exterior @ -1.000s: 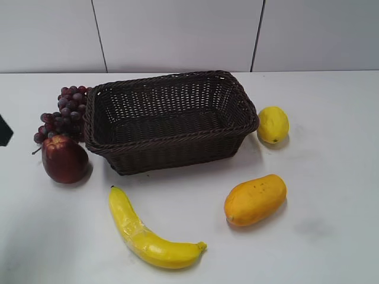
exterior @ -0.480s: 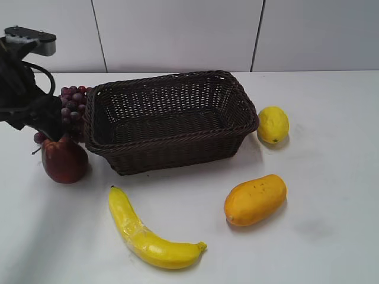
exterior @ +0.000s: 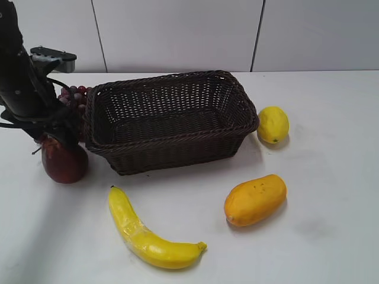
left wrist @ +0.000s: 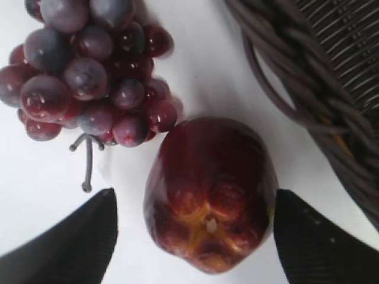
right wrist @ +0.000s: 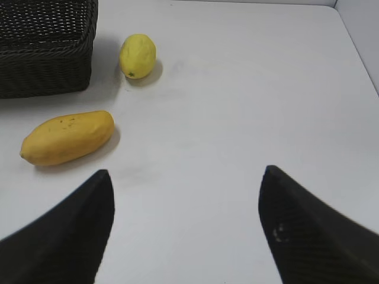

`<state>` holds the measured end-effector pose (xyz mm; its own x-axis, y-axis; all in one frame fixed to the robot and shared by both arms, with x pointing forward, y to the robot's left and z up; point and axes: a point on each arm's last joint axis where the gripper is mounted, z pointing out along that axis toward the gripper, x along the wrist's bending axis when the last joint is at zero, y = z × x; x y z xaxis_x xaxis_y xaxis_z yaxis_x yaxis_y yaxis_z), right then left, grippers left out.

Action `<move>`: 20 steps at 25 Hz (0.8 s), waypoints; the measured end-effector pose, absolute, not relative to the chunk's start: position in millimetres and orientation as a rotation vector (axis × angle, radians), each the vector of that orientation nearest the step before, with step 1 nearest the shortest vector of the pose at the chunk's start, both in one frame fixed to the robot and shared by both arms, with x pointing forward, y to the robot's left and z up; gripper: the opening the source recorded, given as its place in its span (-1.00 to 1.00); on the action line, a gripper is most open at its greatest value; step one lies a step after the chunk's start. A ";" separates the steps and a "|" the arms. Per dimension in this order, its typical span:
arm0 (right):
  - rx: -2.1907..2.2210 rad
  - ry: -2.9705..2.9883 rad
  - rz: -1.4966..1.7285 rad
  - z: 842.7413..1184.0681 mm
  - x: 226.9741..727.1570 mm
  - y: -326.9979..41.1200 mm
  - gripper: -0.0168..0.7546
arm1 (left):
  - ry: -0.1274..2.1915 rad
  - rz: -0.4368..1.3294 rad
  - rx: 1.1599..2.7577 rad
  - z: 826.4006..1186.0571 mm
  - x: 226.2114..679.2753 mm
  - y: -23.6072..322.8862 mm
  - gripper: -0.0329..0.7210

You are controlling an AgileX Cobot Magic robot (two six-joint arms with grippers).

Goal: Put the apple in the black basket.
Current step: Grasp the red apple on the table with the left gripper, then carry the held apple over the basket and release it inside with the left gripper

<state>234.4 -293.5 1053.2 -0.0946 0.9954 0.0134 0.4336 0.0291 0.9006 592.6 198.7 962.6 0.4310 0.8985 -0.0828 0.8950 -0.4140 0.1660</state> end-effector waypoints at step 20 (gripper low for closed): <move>1.481 1.613 1.028 1053.2 234.4 -293.5 0.53 | 1.619 -0.072 2.502 951.3 591.7 195.6 0.59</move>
